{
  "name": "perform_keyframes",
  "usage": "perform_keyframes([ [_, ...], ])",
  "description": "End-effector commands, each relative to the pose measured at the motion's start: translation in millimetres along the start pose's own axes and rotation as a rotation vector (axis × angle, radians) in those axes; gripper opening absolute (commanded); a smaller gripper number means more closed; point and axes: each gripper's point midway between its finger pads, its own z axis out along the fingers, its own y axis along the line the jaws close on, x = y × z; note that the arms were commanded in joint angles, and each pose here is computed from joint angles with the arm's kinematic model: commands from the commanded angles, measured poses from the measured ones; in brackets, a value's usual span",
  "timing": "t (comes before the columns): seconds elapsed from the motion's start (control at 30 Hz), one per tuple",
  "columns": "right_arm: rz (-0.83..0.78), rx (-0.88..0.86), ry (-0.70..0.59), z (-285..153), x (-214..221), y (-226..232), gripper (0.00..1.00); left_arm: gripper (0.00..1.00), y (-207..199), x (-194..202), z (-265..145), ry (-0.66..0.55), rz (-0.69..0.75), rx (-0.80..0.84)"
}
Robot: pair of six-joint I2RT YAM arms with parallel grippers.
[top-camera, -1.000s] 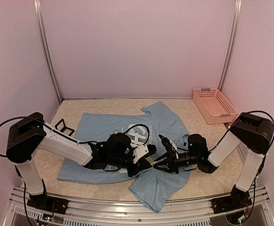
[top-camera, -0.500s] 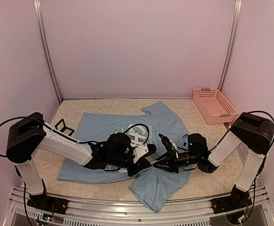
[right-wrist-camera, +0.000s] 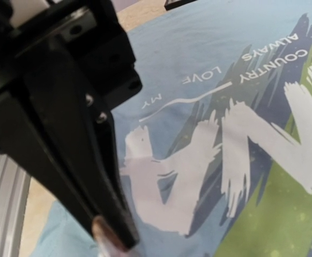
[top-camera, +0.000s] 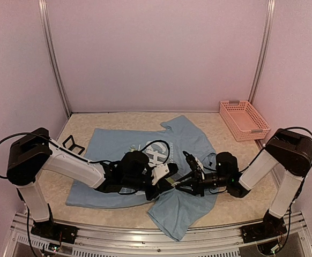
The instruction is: Pin the brooch onto the clothing
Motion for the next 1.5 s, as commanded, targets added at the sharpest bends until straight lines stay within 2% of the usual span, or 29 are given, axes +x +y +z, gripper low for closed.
perform_keyframes([
  [0.0,-0.058,0.044,-0.070,-7,-22,-5,0.33,0.00,-14,-1,-5,0.004,0.033,0.021],
  [0.43,-0.069,0.021,-0.025,-18,-17,4,0.39,0.00,7,13,-5,0.063,0.048,-0.117],
  [0.53,-0.075,0.056,-0.024,-21,-20,1,0.39,0.00,16,14,-9,0.107,0.127,-0.244],
  [0.63,-0.087,0.119,-0.017,-24,-23,-7,0.41,0.00,8,18,-11,0.174,0.284,-0.332],
  [0.67,-0.094,0.138,-0.014,-26,-24,-9,0.42,0.02,2,20,-11,0.191,0.332,-0.340],
  [0.77,-0.111,0.173,-0.004,-30,-25,-12,0.43,0.15,-15,27,-13,0.233,0.395,-0.287],
  [0.9,-0.089,0.249,0.012,-36,-26,-20,0.44,0.32,-58,22,-11,0.258,0.381,-0.074],
  [1.0,-0.004,0.363,0.044,-43,-23,-38,0.47,0.36,-68,23,-15,0.316,0.314,-0.026],
  [1.07,0.106,0.504,0.122,-50,-8,-63,0.43,0.36,-59,16,-22,0.296,0.265,-0.075],
  [1.13,0.182,0.611,0.184,-57,4,-84,0.35,0.38,-20,4,-36,0.234,0.138,-0.221],
  [1.2,0.230,0.689,0.241,-62,15,-101,0.26,0.40,36,3,-53,0.171,-0.092,-0.368],
  [1.27,0.275,0.754,0.306,-68,28,-117,0.21,0.39,85,21,-68,0.146,-0.354,-0.489],
  [1.33,0.301,0.825,0.365,-75,38,-134,0.18,0.38,118,50,-75,0.175,-0.503,-0.587],
  [1.47,0.298,0.939,0.427,-88,40,-171,0.17,0.38,163,106,-78,0.269,-0.672,-0.706],
])
